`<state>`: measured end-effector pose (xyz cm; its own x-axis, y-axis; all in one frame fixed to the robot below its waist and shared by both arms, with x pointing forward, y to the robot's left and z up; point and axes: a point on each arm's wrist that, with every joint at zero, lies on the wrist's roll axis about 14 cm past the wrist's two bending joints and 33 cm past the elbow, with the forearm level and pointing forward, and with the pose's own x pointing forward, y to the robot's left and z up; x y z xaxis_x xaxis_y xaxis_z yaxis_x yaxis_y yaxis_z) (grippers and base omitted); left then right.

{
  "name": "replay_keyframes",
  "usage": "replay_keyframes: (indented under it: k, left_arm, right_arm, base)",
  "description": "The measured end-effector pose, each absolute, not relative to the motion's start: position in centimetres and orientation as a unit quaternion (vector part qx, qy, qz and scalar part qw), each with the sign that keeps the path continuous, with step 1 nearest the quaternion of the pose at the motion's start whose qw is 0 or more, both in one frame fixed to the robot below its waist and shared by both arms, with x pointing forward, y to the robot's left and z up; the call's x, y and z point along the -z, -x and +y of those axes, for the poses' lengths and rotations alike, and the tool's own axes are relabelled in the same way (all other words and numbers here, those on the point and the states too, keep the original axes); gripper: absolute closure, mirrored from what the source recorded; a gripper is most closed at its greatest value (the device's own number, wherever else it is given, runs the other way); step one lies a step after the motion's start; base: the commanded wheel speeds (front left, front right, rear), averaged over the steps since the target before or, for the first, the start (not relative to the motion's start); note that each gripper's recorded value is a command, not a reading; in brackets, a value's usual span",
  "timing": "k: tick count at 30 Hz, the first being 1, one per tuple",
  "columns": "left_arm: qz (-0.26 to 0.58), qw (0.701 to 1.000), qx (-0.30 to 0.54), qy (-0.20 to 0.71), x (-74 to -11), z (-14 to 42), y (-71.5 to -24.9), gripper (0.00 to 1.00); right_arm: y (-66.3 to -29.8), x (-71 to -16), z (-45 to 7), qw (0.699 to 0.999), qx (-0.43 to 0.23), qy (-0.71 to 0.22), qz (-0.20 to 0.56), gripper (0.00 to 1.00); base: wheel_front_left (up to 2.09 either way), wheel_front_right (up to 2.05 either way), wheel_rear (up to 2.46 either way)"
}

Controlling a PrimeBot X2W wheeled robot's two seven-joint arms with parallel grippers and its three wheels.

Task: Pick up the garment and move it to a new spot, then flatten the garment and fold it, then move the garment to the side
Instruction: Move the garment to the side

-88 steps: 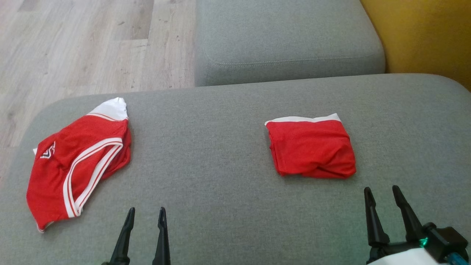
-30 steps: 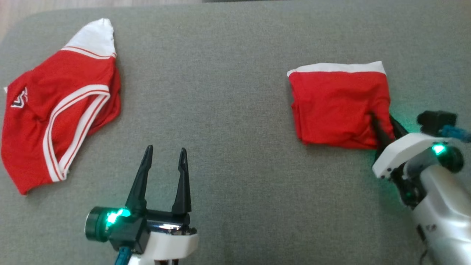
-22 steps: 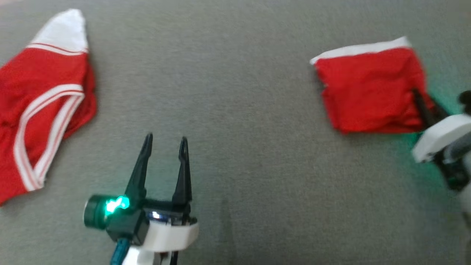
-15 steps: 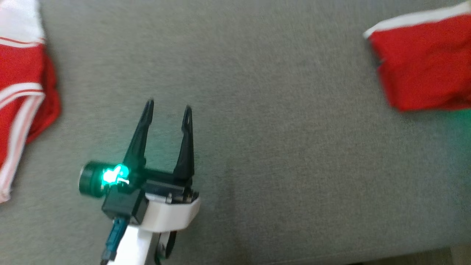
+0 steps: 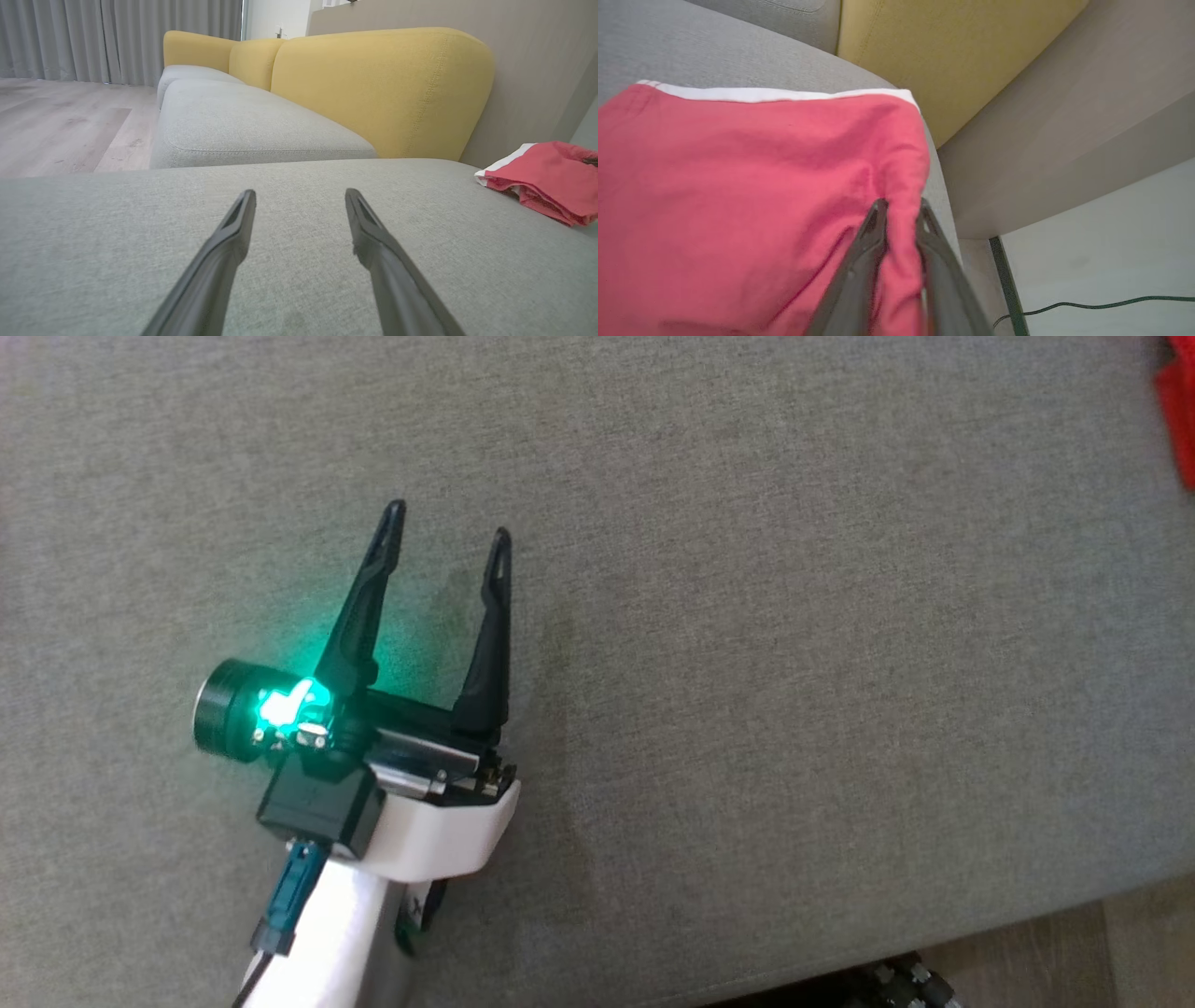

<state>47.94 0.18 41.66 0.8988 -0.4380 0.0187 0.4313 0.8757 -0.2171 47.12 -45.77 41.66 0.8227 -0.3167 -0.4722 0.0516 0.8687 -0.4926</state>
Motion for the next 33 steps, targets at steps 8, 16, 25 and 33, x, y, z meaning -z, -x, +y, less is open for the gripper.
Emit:
replay_keyframes:
  k: [8, 16, 25, 33]
  left_arm:
    - [0.003, 0.97, 0.222, 0.097, -43.0, 0.7, -47.9, 0.0]
    - [0.007, 0.978, 0.191, 0.088, -45.0, 2.7, -45.4, 0.0]
    - [0.016, 0.986, 0.147, 0.073, -46.5, 6.1, -41.4, 0.0]
    - [0.002, 0.994, 0.087, 0.064, -48.3, 10.1, -36.5, 0.0]
  right_arm:
    - [-49.0, -43.1, -43.5, 0.937, 0.096, 0.255, 0.22, 0.0]
    - [-47.0, -39.7, -31.8, 0.972, 0.012, 0.141, 0.186, 0.0]
    - [-43.1, -39.7, -20.7, 0.988, -0.06, 0.001, 0.14, 0.0]
    - [-38.7, -45.1, -14.2, 0.991, -0.109, -0.061, 0.056, 0.0]
  base:
    - [0.0, 0.0, 0.0]
    - [0.0, 0.0, 0.0]
    - [0.0, 0.0, 0.0]
    - [0.0, 0.0, 0.0]
